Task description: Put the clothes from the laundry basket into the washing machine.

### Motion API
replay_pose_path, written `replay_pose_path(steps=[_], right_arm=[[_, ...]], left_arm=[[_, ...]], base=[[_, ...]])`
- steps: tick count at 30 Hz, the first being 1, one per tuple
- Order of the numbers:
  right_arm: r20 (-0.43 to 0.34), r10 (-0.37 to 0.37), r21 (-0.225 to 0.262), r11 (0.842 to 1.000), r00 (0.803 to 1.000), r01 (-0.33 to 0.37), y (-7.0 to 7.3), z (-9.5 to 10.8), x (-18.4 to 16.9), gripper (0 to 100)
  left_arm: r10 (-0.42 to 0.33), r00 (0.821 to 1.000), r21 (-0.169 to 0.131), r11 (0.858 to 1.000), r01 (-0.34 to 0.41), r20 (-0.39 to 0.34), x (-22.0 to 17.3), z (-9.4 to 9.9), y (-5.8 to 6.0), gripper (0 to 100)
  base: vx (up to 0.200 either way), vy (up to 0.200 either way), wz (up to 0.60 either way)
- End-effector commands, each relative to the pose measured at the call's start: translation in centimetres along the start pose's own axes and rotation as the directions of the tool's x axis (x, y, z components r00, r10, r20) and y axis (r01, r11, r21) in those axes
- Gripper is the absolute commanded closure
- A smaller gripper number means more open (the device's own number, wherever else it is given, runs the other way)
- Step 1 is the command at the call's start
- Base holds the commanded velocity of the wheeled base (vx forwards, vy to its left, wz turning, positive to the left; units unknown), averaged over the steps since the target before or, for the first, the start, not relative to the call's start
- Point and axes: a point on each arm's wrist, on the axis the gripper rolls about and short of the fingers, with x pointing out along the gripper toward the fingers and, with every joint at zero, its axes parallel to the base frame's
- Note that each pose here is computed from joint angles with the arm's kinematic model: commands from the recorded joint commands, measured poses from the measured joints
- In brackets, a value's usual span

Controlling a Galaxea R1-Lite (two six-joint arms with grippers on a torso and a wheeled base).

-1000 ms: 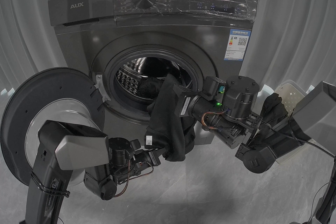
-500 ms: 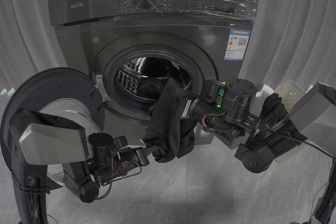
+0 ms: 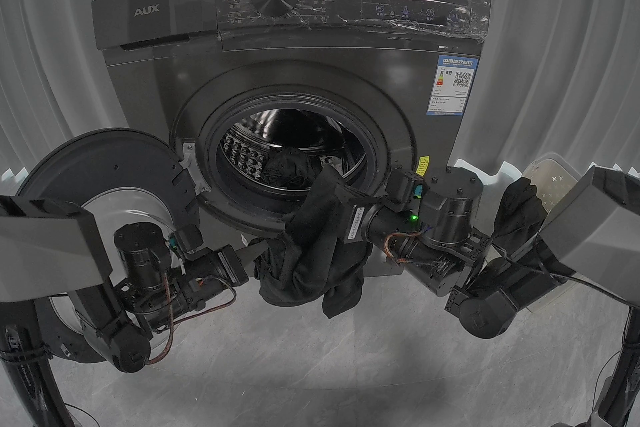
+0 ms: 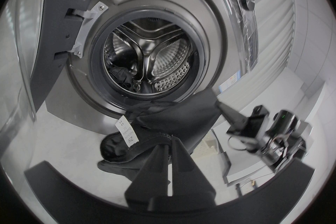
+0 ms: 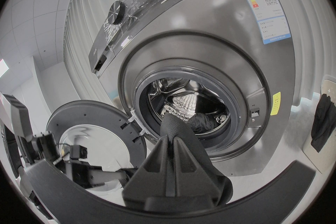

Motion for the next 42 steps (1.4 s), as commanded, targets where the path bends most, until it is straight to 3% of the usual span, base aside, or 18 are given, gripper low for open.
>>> replay_pose_path(steps=[1,3,10,11,13,21,22,28,32,42], right_arm=[[-0.033,-0.012,-0.006,1.0,0.999,0.012,-0.4,-1.0,-0.2,100],[-0.041,-0.015,-0.008,1.0,0.999,0.015,-0.5,-1.2,-0.3,100],[-0.066,-0.017,-0.013,1.0,0.998,0.016,-0.6,-1.8,-0.6,100],[-0.066,-0.014,-0.013,1.0,0.998,0.013,-0.5,-1.9,-0.6,100],[-0.067,-0.012,-0.013,1.0,0.998,0.011,-0.4,-1.9,-0.6,100],[-0.108,-0.017,-0.022,1.0,0.994,0.014,-0.5,-3.0,-1.1,100],[-0.11,-0.017,-0.023,1.0,0.994,0.015,-0.5,-3.0,-1.1,0],[-0.094,-0.004,-0.022,1.0,0.996,0.001,-0.2,-3.1,-1.1,0],[-0.115,-0.003,-0.027,1.0,0.993,0.0,-0.2,-3.6,-1.3,0],[-0.14,-0.013,-0.046,0.999,0.99,0.007,-0.5,-4.6,-1.2,0]], left_arm=[[-0.073,0.995,-0.045,0.996,0.076,0.073,-1.6,2.7,-1.8,100],[-0.098,0.992,-0.06,0.993,0.103,0.084,-2.0,3.2,-2.4,100],[-0.149,0.982,-0.066,0.985,0.157,0.115,-3.2,4.4,-3.7,100],[-0.174,0.975,-0.083,0.979,0.186,0.137,-3.7,5.0,-4.4,100],[-0.181,0.973,-0.087,0.977,0.194,0.144,-3.8,5.2,-4.7,100],[-0.207,0.965,-0.073,0.973,0.221,0.162,-4.0,5.7,-5.4,100],[-0.208,0.964,-0.072,0.972,0.222,0.163,-4.0,5.7,-5.5,100],[-0.231,0.956,-0.063,0.967,0.246,0.183,-4.1,6.3,-6.1,100],[-0.259,0.945,-0.077,0.957,0.279,0.2,-4.3,6.8,-6.8,100],[-0.274,0.939,-0.07,0.953,0.293,0.209,-4.3,7.1,-7.2,100]], base=[[0.0,0.0,0.0],[0.0,0.0,0.0],[0.0,0.0,0.0],[0.0,0.0,0.0],[0.0,0.0,0.0],[0.0,0.0,0.0],[0.0,0.0,0.0],[0.0,0.0,0.0],[0.0,0.0,0.0],[0.0,0.0,0.0]])
